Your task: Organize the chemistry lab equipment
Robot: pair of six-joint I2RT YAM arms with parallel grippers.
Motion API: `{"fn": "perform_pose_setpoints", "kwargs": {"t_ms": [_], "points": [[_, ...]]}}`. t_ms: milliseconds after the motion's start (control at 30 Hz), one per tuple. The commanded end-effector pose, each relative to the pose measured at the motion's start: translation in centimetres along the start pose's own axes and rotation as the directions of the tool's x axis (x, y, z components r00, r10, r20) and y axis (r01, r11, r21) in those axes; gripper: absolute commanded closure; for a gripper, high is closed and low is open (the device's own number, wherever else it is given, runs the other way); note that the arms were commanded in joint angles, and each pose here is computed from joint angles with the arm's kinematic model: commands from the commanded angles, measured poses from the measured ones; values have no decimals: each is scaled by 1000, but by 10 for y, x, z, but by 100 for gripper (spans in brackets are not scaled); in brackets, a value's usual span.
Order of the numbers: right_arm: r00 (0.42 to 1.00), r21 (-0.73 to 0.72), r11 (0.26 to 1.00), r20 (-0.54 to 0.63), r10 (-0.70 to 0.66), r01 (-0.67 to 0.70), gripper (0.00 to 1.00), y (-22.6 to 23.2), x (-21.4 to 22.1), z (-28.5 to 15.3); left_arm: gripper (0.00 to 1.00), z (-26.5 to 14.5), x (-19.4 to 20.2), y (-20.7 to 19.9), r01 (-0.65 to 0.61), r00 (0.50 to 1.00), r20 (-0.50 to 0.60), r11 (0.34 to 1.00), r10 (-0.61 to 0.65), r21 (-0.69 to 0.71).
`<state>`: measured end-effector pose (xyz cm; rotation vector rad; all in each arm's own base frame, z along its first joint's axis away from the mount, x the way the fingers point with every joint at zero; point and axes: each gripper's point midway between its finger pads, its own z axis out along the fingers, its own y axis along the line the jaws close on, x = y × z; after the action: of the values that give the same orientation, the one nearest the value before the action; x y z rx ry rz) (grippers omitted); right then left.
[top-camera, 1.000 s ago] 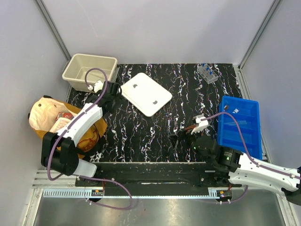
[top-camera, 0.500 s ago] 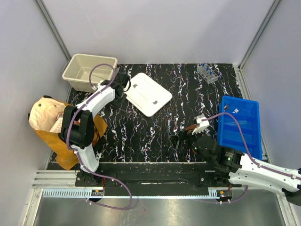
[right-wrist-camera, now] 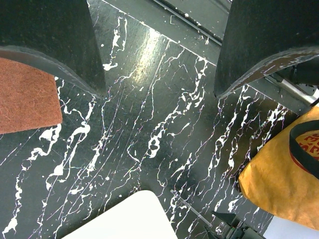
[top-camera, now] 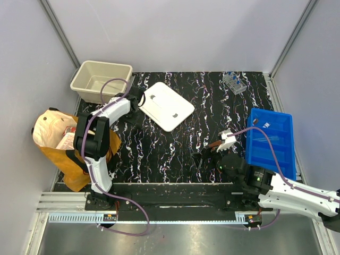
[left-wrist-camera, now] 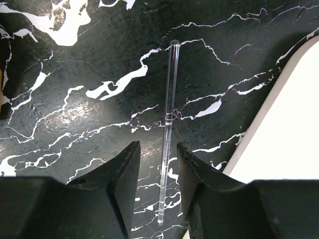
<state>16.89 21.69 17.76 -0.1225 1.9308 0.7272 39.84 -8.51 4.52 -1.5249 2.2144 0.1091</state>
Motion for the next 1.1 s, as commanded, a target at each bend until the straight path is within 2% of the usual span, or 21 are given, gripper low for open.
{"fn": "perform_pose_setpoints", "kwargs": {"t_ms": [0, 167, 533, 1067], "points": [[999, 3, 1000, 33, 5, -5, 8, 3, -11, 0, 60, 2, 1, -10, 48, 999, -16, 999, -47, 17], [1000, 3, 1000, 29, 6, -6, 8, 2, -10, -1, 62, 11, 6, -9, 59, 998, -35, 998, -59, -8], [1000, 18, 1000, 27, 14, -15, 9, -5, -7, -5, 63, 13, -3, -3, 120, 993, -7, 991, -121, -58], [1000, 23, 1000, 28, 11, -12, 9, -6, -7, -6, 62, 27, 9, -9, 100, 993, -58, 990, -106, -96]]}}
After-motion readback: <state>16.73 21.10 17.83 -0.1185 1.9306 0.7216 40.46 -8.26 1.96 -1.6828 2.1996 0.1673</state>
